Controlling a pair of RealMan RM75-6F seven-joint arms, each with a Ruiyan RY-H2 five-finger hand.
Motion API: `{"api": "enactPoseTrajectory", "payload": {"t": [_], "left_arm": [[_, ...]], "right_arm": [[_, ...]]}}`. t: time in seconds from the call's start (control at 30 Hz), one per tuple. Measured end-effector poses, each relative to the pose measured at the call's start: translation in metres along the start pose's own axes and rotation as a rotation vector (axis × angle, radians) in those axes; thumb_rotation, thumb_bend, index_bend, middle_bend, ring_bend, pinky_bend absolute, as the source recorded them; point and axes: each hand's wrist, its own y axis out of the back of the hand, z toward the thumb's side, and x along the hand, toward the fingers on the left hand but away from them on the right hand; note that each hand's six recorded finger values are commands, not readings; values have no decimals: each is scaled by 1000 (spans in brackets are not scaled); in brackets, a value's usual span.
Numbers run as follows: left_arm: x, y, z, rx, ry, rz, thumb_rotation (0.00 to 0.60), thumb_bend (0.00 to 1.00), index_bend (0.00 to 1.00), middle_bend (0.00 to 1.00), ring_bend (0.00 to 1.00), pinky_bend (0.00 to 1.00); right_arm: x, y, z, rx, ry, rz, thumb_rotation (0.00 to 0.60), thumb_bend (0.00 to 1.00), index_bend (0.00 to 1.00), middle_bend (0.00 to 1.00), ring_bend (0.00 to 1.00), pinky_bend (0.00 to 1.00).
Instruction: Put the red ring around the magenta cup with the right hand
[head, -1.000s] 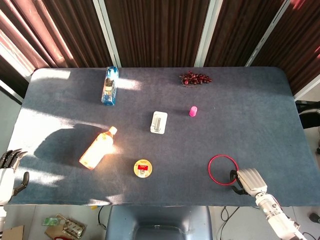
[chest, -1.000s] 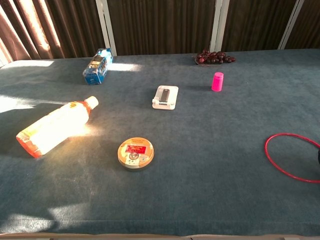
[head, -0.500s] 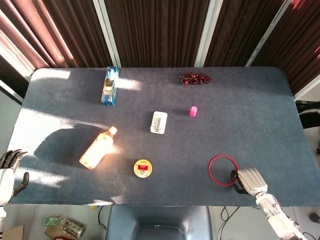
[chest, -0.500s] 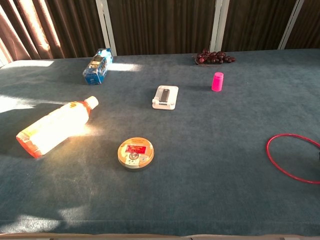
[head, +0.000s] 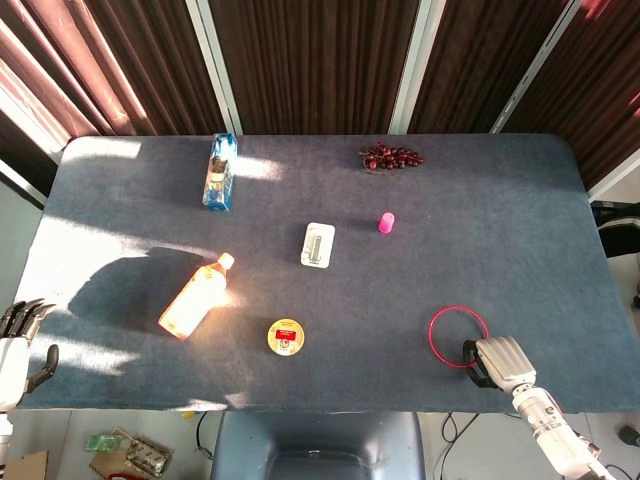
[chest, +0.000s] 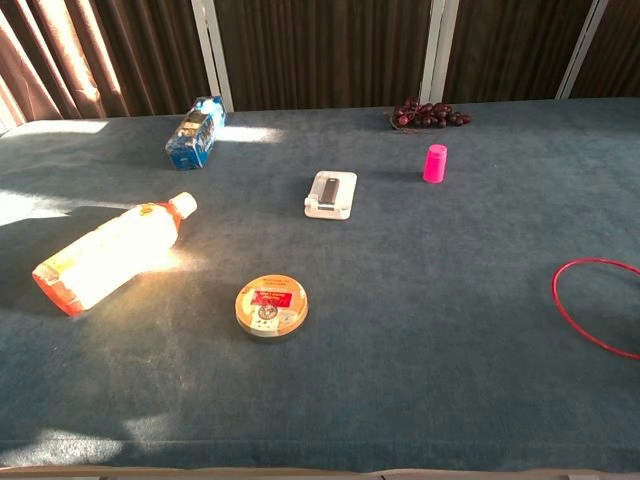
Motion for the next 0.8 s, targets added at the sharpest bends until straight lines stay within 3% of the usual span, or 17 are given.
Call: {"api": "enactPoseTrajectory", "payload": {"t": [0.17, 0.37, 0.8], "left_arm": [[0, 0, 0, 1, 0, 1, 600, 463, 212, 145, 106, 260], [0, 0, 0, -1, 0, 2, 600, 463, 212, 145, 106, 260], [0, -1, 1, 0, -1, -2, 600, 464, 212, 145, 106, 260]], "right_arm": [[0, 0, -1, 5, -2, -1, 600, 519, 687, 906, 932, 1000], [-1, -1, -2, 10, -6, 0, 600, 683, 742, 914, 936, 1000], [-1, 16, 2, -55, 10, -56, 600, 710, 780, 917, 938, 1000]]}}
